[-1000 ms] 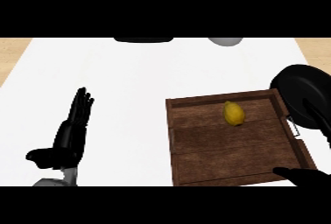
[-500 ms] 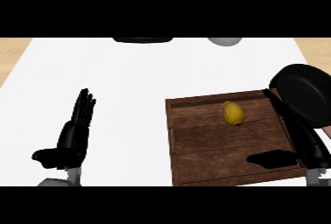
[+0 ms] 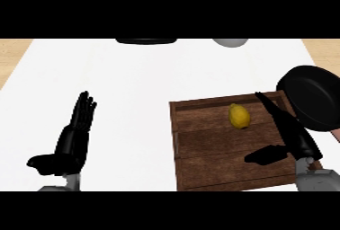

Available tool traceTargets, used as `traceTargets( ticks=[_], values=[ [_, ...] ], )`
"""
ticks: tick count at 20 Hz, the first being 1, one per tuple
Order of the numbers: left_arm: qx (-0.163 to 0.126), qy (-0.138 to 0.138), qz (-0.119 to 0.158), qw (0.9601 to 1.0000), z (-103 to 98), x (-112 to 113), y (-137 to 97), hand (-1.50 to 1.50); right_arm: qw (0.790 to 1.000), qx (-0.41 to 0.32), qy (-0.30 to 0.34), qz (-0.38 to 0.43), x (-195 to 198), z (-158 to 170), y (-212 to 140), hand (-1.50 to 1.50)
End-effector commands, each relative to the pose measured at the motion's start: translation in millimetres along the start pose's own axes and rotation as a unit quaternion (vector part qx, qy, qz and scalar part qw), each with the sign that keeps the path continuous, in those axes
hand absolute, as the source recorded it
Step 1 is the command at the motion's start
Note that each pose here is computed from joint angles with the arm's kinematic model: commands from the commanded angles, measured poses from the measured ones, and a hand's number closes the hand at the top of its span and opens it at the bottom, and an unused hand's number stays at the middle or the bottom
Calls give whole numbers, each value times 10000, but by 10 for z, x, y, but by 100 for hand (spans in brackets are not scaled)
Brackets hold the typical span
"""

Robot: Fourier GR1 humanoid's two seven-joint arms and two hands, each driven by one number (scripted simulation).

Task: Pick the lemon from the tray and place it in the pot

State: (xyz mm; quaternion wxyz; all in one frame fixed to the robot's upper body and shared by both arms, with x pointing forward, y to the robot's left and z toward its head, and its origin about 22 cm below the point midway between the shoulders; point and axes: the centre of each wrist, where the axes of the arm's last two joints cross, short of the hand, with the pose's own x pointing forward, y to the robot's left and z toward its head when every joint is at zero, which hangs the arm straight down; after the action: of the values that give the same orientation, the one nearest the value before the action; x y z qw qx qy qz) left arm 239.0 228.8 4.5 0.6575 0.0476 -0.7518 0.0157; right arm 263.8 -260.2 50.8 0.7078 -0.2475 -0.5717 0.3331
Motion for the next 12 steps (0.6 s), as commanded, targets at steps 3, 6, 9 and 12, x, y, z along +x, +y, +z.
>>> traceTargets(
  ticks=[3,6,9,12],
  values=[
    [-58,18,47,10000,140,110,-281,0,10000,90,8,-8,-127,-212,261,-150],
    [-30,60,1,10000,-37,-67,-105,0,9999,107,91,76,-65,-295,320,-150],
    [41,15,-26,10000,38,-96,-36,0,9998,110,10,137,-154,-247,230,-150],
    [69,30,-31,10000,-143,-155,-331,0,9996,130,136,215,-232,-203,393,-150]
  ],
)
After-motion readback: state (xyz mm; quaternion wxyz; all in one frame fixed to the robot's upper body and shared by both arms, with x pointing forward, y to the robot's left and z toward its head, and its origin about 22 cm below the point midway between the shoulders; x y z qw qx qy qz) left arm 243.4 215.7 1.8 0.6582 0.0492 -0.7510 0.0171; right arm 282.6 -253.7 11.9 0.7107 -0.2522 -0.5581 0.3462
